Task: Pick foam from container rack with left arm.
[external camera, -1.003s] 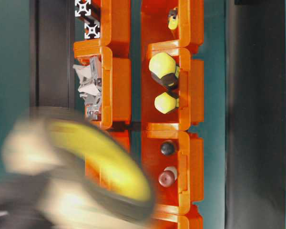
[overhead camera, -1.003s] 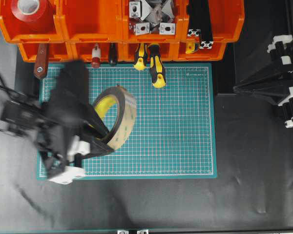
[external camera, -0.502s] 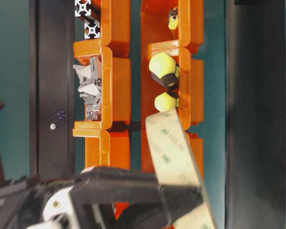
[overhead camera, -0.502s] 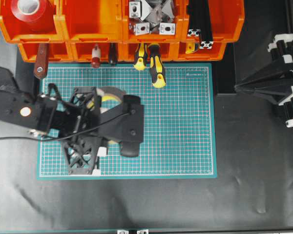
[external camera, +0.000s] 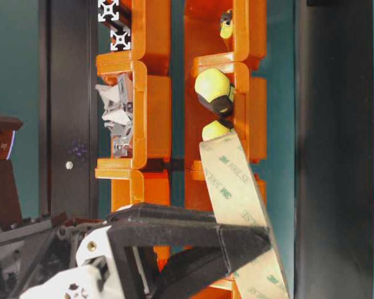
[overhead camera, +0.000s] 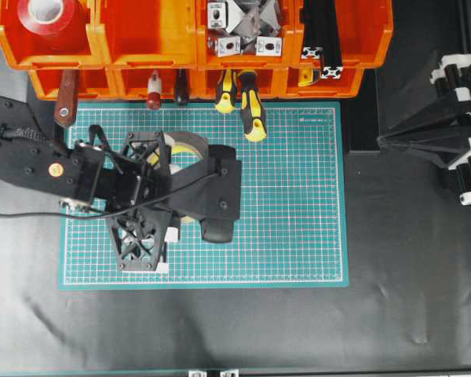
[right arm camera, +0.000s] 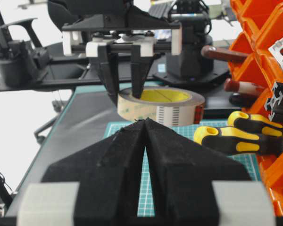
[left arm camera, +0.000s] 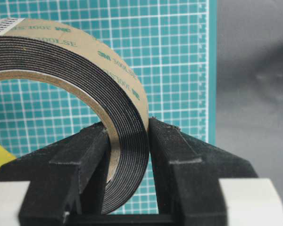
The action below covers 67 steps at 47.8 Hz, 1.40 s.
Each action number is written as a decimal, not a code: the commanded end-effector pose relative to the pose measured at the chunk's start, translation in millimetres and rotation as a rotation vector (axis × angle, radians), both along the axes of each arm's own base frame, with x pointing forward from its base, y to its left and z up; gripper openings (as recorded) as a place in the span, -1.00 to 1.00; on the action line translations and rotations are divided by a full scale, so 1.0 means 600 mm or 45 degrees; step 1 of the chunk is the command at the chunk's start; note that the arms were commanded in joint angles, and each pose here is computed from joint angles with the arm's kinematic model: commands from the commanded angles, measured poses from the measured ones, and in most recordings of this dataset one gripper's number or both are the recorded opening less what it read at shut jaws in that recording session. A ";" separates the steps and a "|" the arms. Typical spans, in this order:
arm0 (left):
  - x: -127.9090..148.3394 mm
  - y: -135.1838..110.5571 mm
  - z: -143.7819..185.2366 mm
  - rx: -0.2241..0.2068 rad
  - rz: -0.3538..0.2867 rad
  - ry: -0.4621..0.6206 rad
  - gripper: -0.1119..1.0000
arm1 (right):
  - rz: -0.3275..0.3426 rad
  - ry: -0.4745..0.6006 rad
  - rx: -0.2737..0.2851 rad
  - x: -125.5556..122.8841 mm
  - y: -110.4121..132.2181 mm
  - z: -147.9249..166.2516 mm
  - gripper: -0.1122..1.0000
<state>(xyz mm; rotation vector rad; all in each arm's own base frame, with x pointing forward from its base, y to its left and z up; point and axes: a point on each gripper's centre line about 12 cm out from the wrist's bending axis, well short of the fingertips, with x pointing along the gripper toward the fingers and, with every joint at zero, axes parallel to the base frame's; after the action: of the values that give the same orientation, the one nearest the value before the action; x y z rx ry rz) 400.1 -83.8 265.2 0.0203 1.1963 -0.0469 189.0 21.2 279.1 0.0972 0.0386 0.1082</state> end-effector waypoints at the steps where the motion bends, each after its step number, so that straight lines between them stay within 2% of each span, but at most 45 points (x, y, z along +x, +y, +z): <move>1: 0.004 0.006 0.026 -0.003 -0.001 -0.063 -0.35 | 0.001 -0.048 0.011 0.005 0.001 0.022 -0.80; 8: 0.005 0.012 0.025 0.015 -0.030 -0.056 -0.35 | 0.001 -0.044 0.011 0.005 0.001 0.021 -0.80; 15: 0.004 0.024 0.020 0.024 -0.023 -0.045 -0.32 | 0.001 -0.052 0.012 0.004 0.001 0.023 -0.80; 18: 0.002 0.028 0.014 0.027 -0.017 -0.031 -0.05 | 0.001 -0.050 0.012 0.004 0.001 0.022 -0.80; 23: -0.005 0.033 0.000 0.030 -0.008 0.002 0.53 | 0.000 -0.047 0.015 0.004 0.001 0.022 -0.80; 26: -0.009 0.034 -0.005 0.029 -0.001 0.014 0.75 | -0.001 -0.044 0.026 0.004 0.000 0.022 -0.80; 28: -0.011 0.033 -0.009 0.031 -0.004 0.021 0.83 | -0.002 -0.039 0.038 0.004 0.000 0.021 -0.80; 34: -0.019 0.030 -0.003 0.030 -0.014 0.013 0.84 | -0.003 -0.025 0.075 0.002 0.000 0.021 -0.80; 48: -0.045 0.028 0.034 0.008 -0.008 -0.065 0.84 | -0.003 -0.015 0.078 0.001 0.000 0.020 -0.80; 58: -0.073 0.021 0.040 0.001 -0.032 -0.086 0.83 | -0.002 -0.015 0.078 0.001 0.000 0.021 -0.80; 67: -0.100 0.004 0.089 -0.045 -0.079 -0.266 0.83 | 0.000 -0.054 0.077 -0.006 0.000 0.036 -0.80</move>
<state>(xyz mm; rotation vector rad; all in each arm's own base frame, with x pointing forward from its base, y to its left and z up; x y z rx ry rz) 349.8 -80.0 289.4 0.0410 1.0991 -0.0950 185.0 20.6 283.3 0.1528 0.0339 0.1064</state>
